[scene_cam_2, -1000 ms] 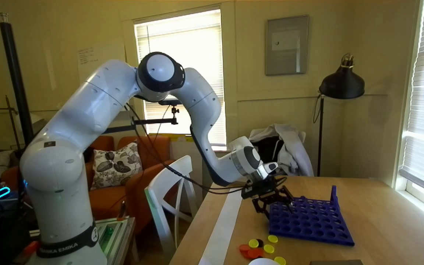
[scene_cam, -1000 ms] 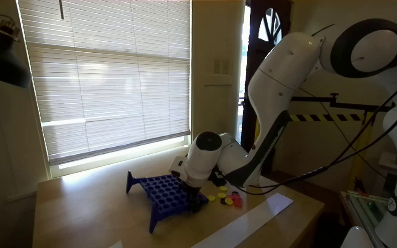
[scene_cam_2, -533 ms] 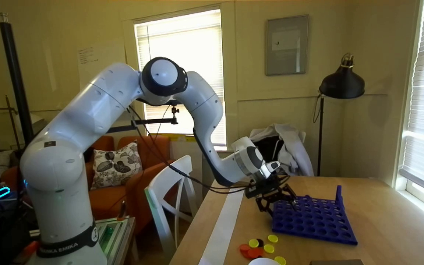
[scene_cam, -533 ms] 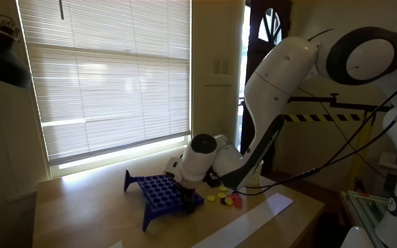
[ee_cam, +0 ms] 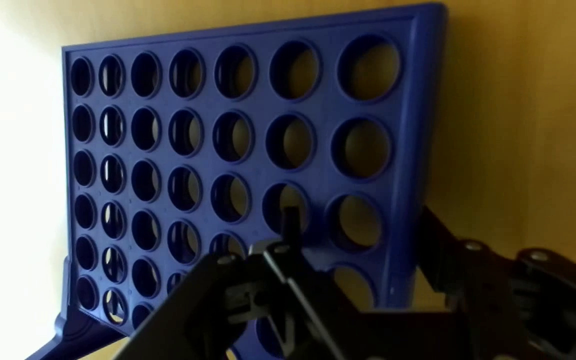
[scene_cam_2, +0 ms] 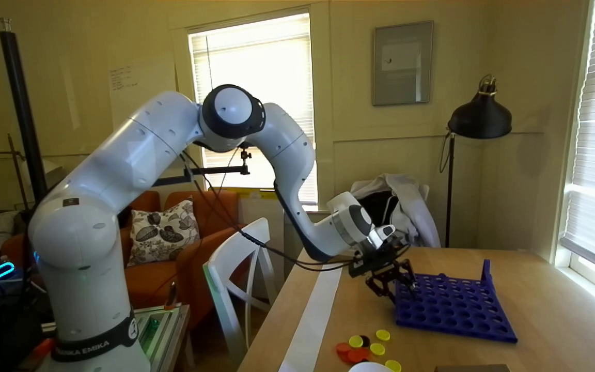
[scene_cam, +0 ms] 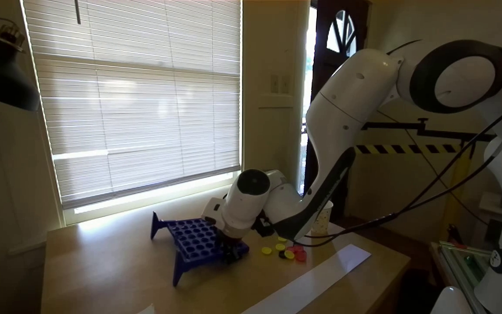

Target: Pick up the blue object and put it upright on the table

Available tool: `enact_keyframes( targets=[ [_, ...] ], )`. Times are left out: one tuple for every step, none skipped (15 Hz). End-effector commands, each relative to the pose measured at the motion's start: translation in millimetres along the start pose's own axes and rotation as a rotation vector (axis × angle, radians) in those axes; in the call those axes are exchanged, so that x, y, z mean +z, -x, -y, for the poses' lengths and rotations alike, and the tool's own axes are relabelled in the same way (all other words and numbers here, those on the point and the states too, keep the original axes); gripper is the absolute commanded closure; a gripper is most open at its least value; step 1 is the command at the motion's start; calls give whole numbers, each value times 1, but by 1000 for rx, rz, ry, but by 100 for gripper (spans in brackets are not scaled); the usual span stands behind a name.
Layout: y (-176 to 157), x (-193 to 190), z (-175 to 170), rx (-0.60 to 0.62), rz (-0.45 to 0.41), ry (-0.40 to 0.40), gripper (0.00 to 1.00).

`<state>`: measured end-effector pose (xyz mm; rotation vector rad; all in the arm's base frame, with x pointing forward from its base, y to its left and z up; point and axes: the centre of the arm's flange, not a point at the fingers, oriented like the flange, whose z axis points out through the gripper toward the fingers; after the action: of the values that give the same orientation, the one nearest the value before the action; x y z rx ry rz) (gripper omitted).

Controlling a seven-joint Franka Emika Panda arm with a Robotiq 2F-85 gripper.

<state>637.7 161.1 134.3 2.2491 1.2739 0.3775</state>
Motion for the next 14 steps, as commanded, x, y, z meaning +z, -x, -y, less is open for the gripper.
enact_keyframes(
  targets=[
    [-4, 13, 1, -26, 2, 24, 70],
    [-4, 13, 0, -27, 5, 25, 72],
    [-3, 14, -1, -25, 6, 27, 73],
    [-3, 13, -2, -24, 9, 31, 74],
    [-3, 11, -3, -25, 14, 37, 76],
    [-4, 9, -4, -27, 22, 47, 79],
    [-4, 6, -5, -31, 32, 55, 79],
    [-5, 4, -5, -35, 45, 60, 79],
    [-5, 3, -3, -40, 54, 64, 79],
    [-6, 2, -2, -44, 62, 66, 79],
    [-6, 2, -1, -53, 78, 73, 79],
    [-7, 1, 0, -62, 91, 76, 79],
    [-8, -1, 1, -72, 107, 86, 79],
    [-9, -2, 2, -80, 127, 97, 79]
  ],
)
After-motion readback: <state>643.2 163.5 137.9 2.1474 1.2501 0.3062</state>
